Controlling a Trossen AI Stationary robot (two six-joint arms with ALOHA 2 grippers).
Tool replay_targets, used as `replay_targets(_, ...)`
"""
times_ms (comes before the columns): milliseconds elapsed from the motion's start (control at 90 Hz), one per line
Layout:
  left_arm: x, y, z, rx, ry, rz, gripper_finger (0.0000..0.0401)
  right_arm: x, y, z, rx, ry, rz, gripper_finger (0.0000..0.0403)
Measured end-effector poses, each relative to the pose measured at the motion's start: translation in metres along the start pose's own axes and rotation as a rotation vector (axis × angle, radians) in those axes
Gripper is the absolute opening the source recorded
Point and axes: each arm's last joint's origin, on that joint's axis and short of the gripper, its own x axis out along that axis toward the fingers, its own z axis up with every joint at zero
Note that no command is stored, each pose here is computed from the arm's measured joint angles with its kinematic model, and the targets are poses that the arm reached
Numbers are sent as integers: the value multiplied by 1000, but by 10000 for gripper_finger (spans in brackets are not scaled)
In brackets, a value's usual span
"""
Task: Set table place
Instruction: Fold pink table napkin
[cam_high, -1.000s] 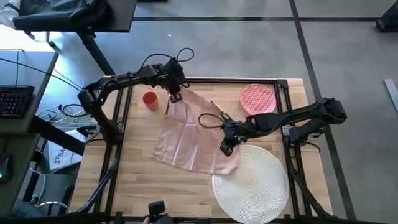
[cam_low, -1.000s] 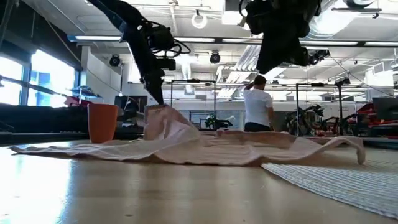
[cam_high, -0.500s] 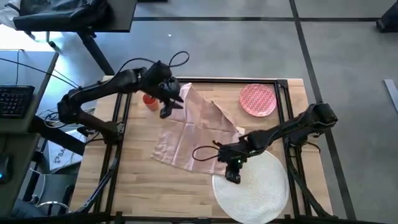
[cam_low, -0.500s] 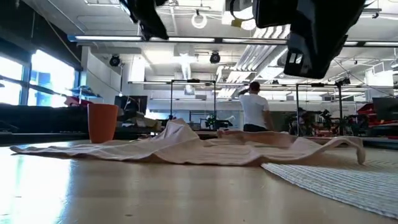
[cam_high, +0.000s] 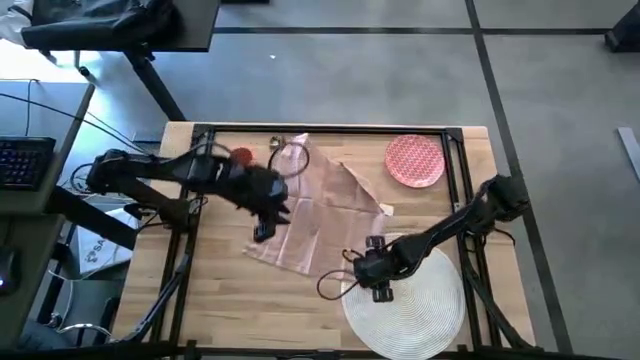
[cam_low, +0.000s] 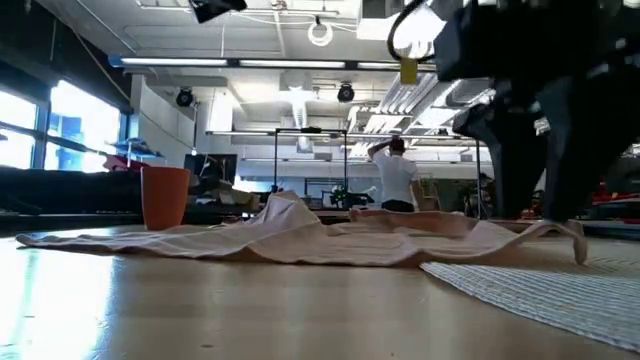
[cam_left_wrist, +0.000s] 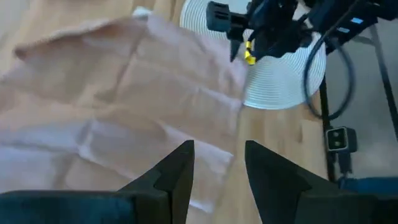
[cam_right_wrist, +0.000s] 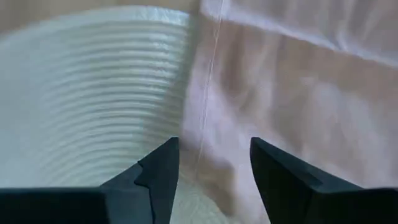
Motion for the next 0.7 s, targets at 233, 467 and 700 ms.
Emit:
replay_targets(233,-4,-40,-21,-80,-24,20,126,17,0,-1,72,42,-22,98)
replay_targets(467,-8,-57,-35,-42,-28,38,126,-3,0,5,84,35,-44,8)
replay_targets(700,9,-61,-62,81,79,131,126,-60,1,15,145,32,32,0)
